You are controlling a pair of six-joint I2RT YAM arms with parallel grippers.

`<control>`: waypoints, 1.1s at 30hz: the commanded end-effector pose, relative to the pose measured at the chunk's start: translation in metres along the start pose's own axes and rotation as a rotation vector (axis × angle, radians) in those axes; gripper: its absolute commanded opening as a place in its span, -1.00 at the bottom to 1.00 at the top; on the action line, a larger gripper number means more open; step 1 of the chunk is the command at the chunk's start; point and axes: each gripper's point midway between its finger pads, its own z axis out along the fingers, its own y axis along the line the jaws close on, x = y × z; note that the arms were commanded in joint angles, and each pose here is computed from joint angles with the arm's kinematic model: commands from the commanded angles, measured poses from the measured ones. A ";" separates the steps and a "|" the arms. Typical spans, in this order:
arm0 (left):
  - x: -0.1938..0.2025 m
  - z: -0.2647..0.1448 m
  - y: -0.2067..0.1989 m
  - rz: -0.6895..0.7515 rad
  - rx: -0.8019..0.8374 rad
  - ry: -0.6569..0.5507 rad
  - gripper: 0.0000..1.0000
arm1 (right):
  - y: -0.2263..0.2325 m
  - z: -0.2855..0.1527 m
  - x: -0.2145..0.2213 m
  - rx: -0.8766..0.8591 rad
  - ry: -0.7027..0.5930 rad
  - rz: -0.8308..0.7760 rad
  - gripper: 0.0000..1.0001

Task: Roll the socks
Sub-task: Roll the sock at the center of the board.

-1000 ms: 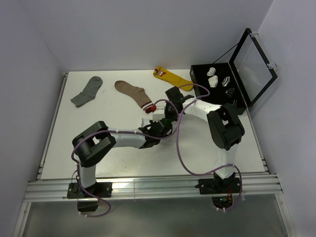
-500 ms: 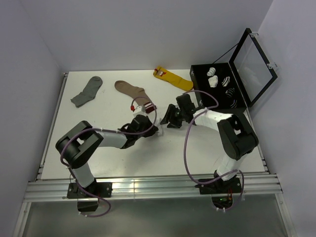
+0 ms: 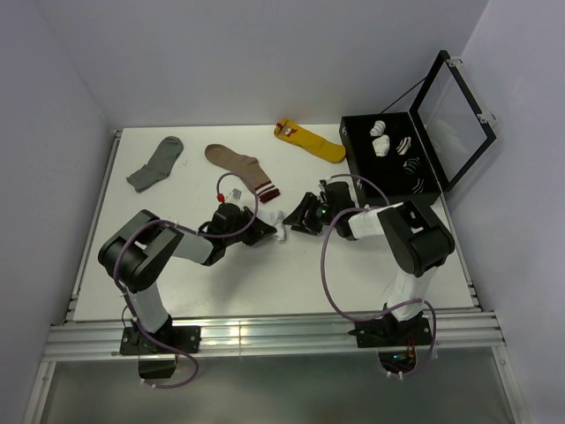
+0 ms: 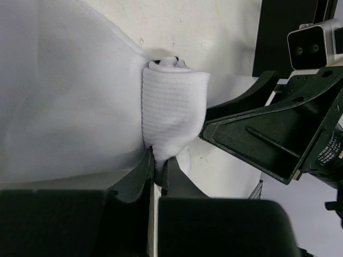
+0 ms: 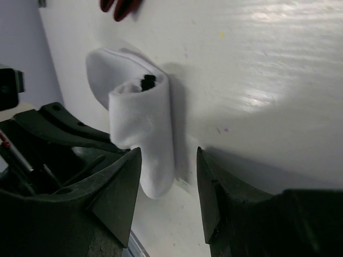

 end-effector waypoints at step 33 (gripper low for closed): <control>0.012 0.004 0.018 -0.052 -0.023 0.091 -0.99 | 0.016 0.022 0.028 -0.273 0.154 0.068 -0.31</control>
